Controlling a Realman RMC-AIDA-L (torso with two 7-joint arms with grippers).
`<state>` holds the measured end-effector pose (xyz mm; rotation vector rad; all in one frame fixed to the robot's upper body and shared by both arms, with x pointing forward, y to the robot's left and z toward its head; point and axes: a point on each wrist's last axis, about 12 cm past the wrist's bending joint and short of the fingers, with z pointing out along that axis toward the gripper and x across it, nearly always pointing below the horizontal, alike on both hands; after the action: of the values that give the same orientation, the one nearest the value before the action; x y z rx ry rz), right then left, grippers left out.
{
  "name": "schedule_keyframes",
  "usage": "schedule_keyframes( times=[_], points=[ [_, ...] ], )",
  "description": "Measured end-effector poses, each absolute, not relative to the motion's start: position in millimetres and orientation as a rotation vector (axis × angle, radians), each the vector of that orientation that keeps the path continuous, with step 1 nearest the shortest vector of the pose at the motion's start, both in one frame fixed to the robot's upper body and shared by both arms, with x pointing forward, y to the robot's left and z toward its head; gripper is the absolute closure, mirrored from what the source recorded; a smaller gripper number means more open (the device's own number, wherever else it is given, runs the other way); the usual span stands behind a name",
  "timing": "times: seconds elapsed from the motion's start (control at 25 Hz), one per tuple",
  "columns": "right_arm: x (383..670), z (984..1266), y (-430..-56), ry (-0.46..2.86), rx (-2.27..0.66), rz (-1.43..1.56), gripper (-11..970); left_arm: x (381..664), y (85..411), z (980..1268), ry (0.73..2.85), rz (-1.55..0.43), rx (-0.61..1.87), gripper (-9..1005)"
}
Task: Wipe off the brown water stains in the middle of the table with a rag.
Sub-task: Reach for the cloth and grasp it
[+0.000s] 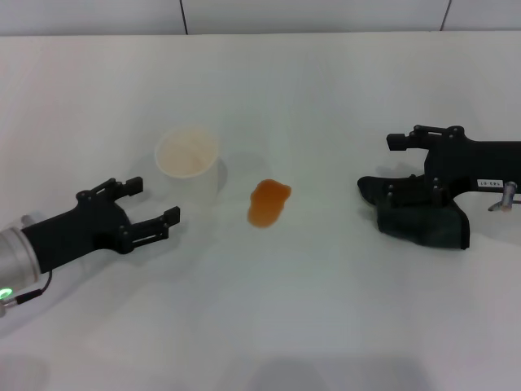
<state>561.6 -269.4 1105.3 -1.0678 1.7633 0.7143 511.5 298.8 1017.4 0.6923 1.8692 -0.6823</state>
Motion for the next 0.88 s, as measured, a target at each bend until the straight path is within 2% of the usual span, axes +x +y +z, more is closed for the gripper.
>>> schedule_keyframes(
  times=[0.16, 0.2, 0.4, 0.6, 0.88],
  points=[
    [562, 1106, -269, 1.762, -1.068, 0.714, 105, 505, 314, 1032, 1.872, -0.768, 0.665, 104],
    [562, 1106, -269, 1.762, -1.068, 0.714, 105, 494, 329, 1054, 1.845, -0.882, 0.646, 104],
    [563, 1106, -269, 1.76, -1.069, 0.711, 106, 487, 352, 1096, 1.874, -1.003, 0.608, 105],
    [564, 1107, -268, 1.757, -1.069, 0.704, 106, 518, 357, 1129, 2.089, -0.983, 0.627, 105],
    [566, 1108, -269, 1.76, -1.062, 0.688, 106, 568, 326, 1173, 2.214, -0.92, 0.896, 105]
  ],
)
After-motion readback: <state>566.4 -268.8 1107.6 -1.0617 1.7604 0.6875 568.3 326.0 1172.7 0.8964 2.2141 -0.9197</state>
